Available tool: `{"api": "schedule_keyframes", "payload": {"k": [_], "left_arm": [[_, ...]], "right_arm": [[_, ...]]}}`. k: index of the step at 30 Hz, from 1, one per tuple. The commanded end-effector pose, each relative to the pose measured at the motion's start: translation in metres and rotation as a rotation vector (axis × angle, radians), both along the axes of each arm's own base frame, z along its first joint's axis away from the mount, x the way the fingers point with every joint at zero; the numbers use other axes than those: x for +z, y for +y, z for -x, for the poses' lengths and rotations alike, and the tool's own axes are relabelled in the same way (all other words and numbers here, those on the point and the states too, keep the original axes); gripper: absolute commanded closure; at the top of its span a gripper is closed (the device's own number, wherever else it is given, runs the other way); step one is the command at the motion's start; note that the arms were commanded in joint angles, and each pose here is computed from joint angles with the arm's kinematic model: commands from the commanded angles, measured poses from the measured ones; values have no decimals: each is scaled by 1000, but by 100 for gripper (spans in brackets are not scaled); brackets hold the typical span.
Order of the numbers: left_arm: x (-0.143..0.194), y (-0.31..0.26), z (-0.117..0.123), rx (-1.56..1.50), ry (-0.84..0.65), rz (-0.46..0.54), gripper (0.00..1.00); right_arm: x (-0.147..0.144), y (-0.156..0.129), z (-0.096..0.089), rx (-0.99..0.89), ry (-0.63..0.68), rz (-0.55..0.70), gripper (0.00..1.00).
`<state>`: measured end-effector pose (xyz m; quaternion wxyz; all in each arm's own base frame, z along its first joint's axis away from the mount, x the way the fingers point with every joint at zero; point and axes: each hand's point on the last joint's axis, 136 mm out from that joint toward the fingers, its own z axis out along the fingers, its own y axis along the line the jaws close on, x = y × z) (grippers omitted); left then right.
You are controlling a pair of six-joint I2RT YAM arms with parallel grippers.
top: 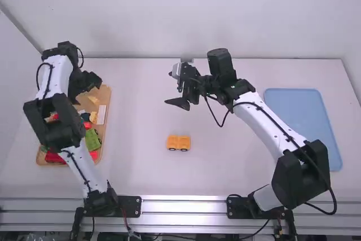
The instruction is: Assemble lego blocks to make yellow taxi
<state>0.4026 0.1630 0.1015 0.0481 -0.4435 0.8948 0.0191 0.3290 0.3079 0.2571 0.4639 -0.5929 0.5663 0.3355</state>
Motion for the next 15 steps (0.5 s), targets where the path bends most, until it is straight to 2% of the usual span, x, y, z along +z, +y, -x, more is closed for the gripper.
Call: {"api": "schedule_keyframes", "payload": {"k": [1, 7, 9, 10, 12, 15], "left_arm": [[-20, 5, -10, -15, 48, -9, 1], [-59, 12, -19, 32, 93, 16, 2], [-72, 16, -19, 47, 101, 23, 21], [-73, 16, -19, 48, 101, 22, 24], [-83, 18, -20, 52, 90, 18, 43], [-88, 21, -20, 88, 83, 10, 45]], "right_arm": [[-6, -1, -1, -1, 20, 4, 1], [-6, -1, -1, -1, 20, 4, 1], [-6, -1, -1, -1, 20, 4, 2], [-6, -1, -1, -1, 20, 4, 1], [-6, -1, -1, -3, 25, 2, 2], [-6, -1, -1, -4, 25, 2, 1]]}}
